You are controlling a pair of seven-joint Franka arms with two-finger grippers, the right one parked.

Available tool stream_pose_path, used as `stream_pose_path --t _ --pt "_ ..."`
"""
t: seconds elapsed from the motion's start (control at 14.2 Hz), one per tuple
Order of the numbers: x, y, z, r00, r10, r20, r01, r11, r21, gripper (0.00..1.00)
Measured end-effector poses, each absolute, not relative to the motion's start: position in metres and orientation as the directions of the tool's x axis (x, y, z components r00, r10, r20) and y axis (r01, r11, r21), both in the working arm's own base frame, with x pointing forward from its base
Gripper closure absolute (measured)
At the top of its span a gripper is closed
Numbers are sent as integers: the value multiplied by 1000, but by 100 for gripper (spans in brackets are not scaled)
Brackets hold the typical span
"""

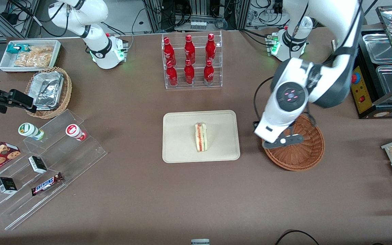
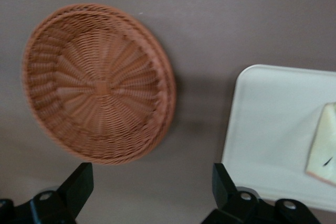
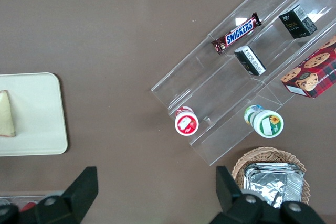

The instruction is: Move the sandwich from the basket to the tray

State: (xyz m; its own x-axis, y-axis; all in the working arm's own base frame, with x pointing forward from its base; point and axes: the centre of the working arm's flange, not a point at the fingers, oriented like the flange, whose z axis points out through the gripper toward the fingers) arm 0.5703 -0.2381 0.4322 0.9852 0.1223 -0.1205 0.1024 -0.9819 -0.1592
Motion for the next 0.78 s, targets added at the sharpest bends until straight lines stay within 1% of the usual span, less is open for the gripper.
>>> stream_pose_path --t 0.14,0.28,0.42,0.56,0.64,0.78 --pt "560 -197 466 985 95 -142 72 -985 -156 0" --pt "551 -150 501 981 36 -189 18 -995 -100 0" --pt "543 -102 533 979 -34 -199 -44 -998 -49 0" --pt "532 -65 562 979 -76 -187 -83 -996 -26 0" --pt "527 -52 577 982 -77 -172 -82 -996 -23 0" --pt "523 -35 604 990 -61 -128 -65 -998 -22 0"
